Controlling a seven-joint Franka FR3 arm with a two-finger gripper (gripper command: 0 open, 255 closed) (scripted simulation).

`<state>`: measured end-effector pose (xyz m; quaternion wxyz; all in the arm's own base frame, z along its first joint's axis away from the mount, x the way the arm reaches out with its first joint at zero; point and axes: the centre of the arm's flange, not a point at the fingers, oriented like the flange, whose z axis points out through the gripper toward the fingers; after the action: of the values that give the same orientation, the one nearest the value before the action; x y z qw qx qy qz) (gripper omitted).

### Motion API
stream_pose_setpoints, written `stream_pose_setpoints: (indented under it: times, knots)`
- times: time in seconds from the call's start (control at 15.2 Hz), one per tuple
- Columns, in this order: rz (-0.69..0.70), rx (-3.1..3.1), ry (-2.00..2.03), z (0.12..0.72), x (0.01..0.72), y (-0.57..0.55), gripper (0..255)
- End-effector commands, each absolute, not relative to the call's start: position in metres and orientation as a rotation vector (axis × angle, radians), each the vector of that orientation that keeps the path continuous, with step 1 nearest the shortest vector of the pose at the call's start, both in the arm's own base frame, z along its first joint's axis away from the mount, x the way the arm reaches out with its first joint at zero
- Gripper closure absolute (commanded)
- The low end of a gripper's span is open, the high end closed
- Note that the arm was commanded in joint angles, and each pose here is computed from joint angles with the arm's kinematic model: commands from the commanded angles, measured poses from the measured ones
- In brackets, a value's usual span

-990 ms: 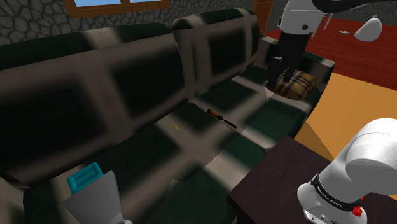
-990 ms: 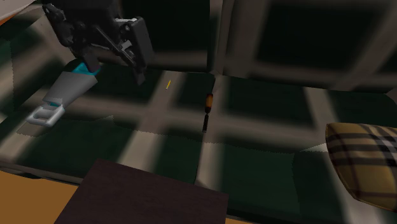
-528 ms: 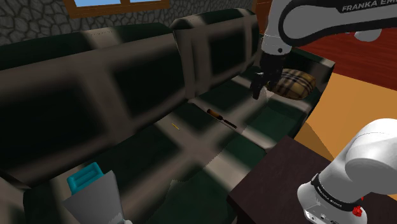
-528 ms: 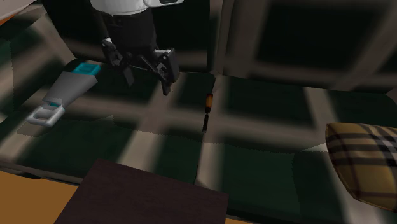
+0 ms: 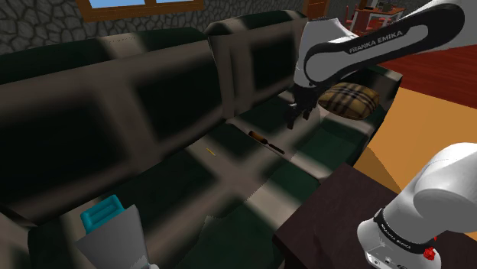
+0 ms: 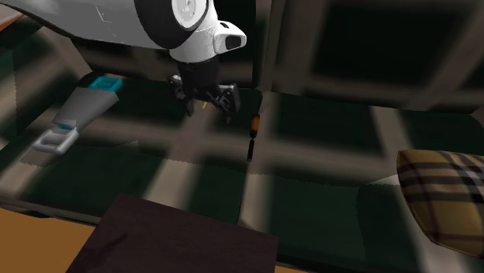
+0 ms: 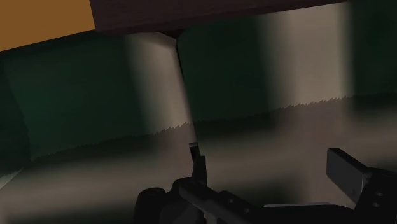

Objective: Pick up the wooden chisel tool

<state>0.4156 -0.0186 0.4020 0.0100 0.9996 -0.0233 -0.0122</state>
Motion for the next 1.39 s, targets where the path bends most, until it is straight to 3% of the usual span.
stream_pose_setpoints:
  times: [0.0,1.32]
  knots:
    - [-0.025,3.113,-0.065,0.381,0.428,-0.023,0]
    - [0.067,3.037,0.006,0.18,0.579,-0.075,0]
